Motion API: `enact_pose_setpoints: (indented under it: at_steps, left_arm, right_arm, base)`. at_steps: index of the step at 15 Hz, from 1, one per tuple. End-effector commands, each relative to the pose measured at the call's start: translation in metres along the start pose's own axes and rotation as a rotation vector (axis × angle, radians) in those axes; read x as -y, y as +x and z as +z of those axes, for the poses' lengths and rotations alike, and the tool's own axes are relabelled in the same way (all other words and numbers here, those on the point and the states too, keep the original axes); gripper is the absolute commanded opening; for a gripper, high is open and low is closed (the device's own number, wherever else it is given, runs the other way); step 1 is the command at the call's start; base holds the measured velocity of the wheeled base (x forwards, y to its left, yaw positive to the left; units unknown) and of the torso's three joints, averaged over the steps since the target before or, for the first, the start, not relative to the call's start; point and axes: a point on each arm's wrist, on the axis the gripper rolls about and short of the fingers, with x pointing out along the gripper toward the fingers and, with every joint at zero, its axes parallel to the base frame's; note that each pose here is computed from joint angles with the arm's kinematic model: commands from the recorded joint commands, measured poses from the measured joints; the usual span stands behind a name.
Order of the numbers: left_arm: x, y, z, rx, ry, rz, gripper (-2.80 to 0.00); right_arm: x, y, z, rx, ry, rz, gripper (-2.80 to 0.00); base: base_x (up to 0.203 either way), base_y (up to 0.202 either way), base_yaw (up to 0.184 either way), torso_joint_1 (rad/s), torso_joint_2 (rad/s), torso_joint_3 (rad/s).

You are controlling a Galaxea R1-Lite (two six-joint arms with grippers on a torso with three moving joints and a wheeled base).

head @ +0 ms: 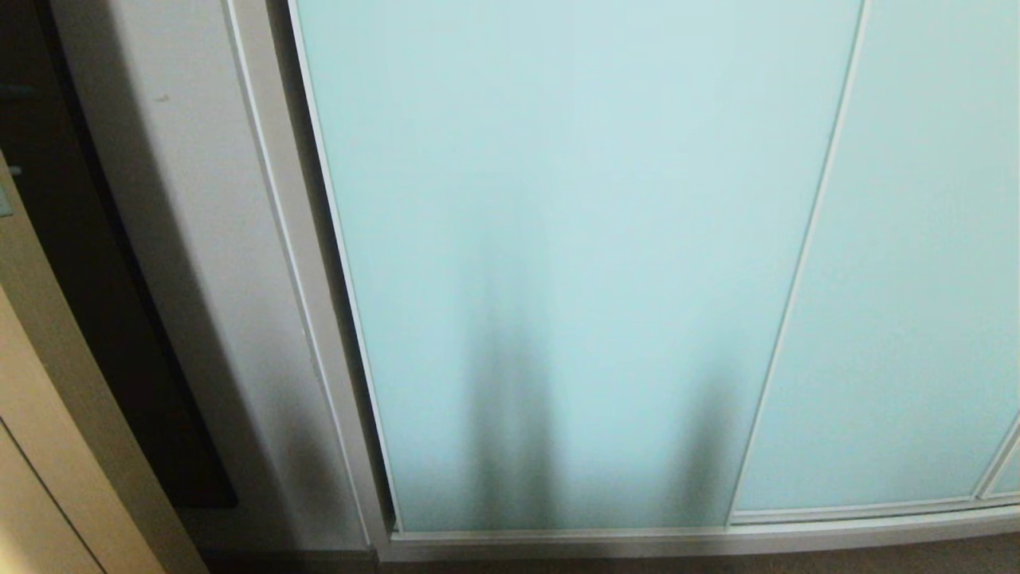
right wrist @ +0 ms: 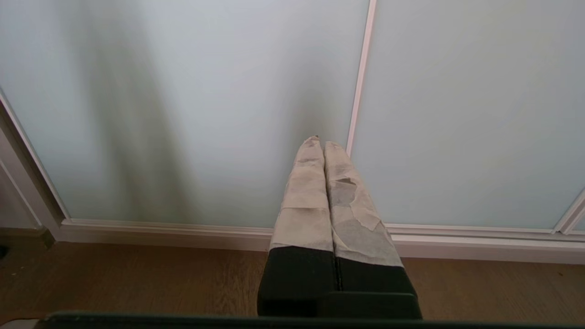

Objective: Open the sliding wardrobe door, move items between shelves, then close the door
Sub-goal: Open the door

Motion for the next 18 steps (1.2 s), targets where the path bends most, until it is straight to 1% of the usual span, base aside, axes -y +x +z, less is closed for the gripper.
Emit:
enact_pose_setpoints:
  at_steps: [1,12,14,16,18]
  left_arm:
    - [0.0,-0.0001,0.0,0.001,0.0,0.0,-2.8]
    - [0.0,0.0,0.0,0.0,-0.001,0.0,-2.8]
    - [0.0,0.0,0.0,0.0,0.012,0.0,-2.8]
    - [0.0,0.0001,-0.0002,0.0,0.0,0.0,-2.8]
    - [0.0,-0.0001,0.0001,0.003,0.0,0.0,-2.8]
  right_arm:
    - [0.0,0.0002,-0.0003,-0.001,-0.001,0.001,-2.8]
    - [0.0,0.0002,-0.0003,-0.001,0.0,0.001,-2.8]
    - [0.0,0.0002,-0.0003,-0.001,0.0,0.001,-2.8]
    - [0.0,0.0002,-0.0003,-0.001,0.0,0.001,-2.8]
    - [0.0,0.0002,-0.0003,-0.001,0.0,0.001,-2.8]
  base:
    - [0.0,0.0,0.0,0.0,0.0,0.0]
    - [0.0,0.0,0.0,0.0,0.0,0.0]
    - [0.0,0.0,0.0,0.0,0.0,0.0]
    - [0.0,0.0,0.0,0.0,0.0,0.0]
    - [0.0,0.0,0.0,0.0,0.0,0.0]
